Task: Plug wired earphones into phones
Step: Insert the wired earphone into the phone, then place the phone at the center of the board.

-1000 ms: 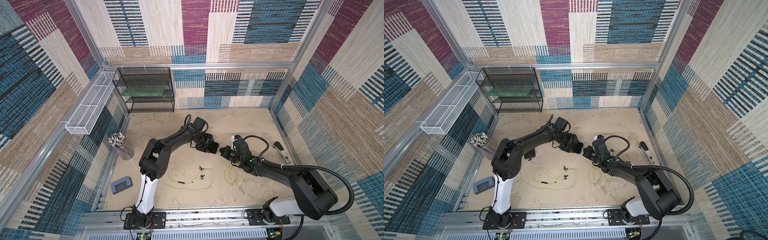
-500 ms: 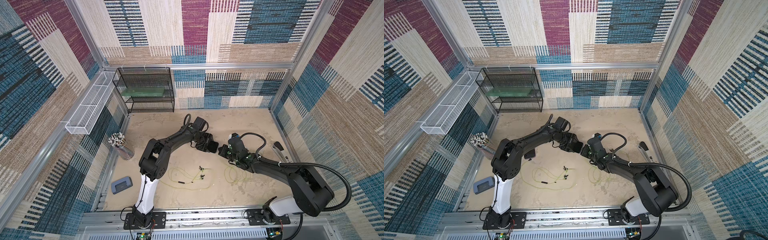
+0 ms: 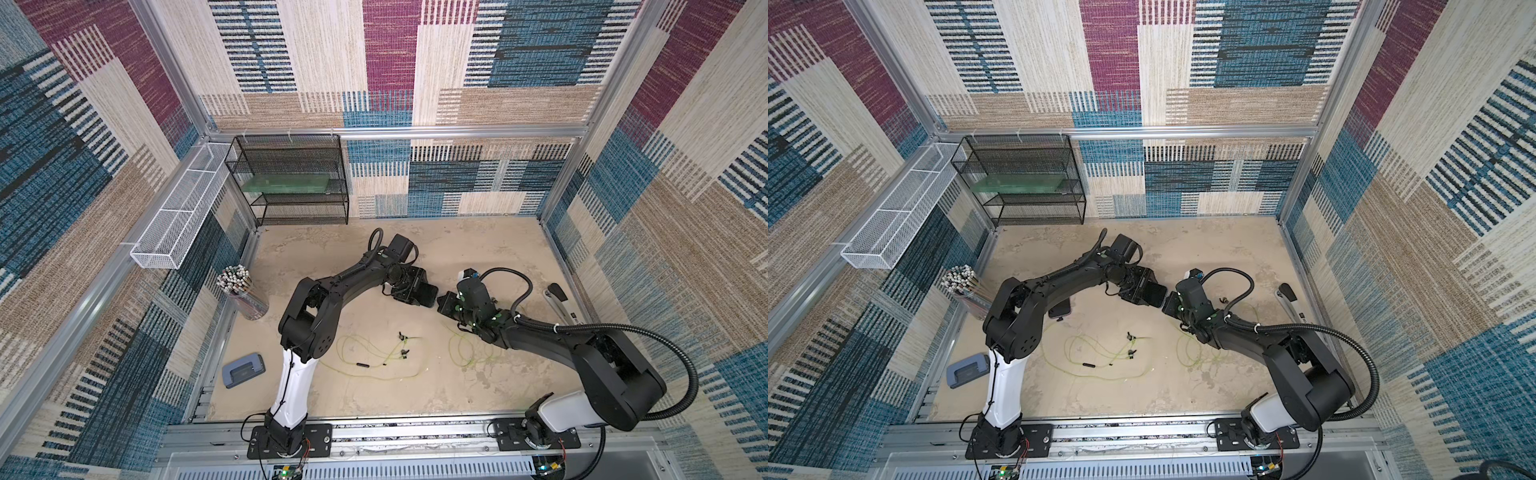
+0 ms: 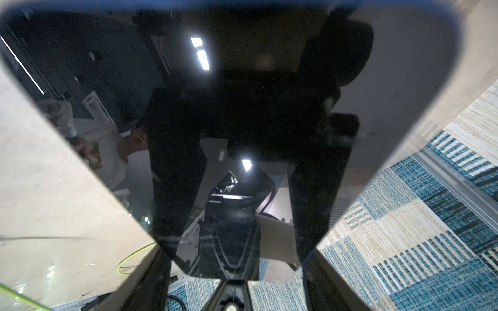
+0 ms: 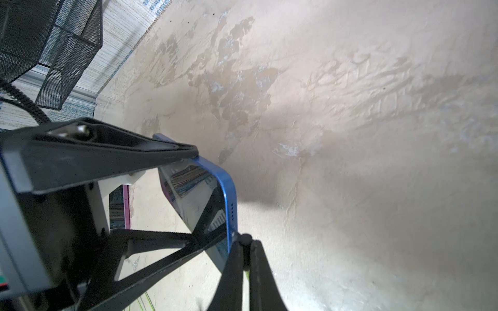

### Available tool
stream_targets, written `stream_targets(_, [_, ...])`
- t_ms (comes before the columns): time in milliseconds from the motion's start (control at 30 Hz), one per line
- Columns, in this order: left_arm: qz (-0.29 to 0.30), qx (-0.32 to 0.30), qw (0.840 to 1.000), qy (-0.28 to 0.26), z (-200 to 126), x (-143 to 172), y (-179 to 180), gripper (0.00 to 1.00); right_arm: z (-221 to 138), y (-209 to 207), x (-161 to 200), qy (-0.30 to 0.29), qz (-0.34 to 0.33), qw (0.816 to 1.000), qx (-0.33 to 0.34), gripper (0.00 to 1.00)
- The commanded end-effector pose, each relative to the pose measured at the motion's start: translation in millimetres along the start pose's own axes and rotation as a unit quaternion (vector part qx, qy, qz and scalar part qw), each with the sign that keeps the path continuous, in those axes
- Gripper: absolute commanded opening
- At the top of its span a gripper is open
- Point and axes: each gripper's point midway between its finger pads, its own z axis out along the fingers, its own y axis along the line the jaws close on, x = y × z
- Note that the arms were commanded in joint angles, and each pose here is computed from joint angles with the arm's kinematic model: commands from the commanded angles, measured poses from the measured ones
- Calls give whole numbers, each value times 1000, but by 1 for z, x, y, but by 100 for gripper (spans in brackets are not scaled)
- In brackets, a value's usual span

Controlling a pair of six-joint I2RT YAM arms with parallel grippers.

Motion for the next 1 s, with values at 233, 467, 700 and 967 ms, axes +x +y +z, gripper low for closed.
stream_targets(233, [34, -3, 998, 50, -1, 21, -2, 0, -10, 12, -13, -6, 6, 999, -33, 34])
stream_targets(467, [62, -51, 997, -12, 3, -22, 12, 0, -35, -23, -26, 2, -23, 999, 49, 66])
stream_targets(700, [87, -80, 991, -62, 21, -66, 19, 16, -53, -38, -71, -69, -80, 993, 52, 99])
stream_targets(967, [163, -82, 980, -79, 25, -80, 17, 100, -61, -81, -138, -189, -195, 951, 149, 95])
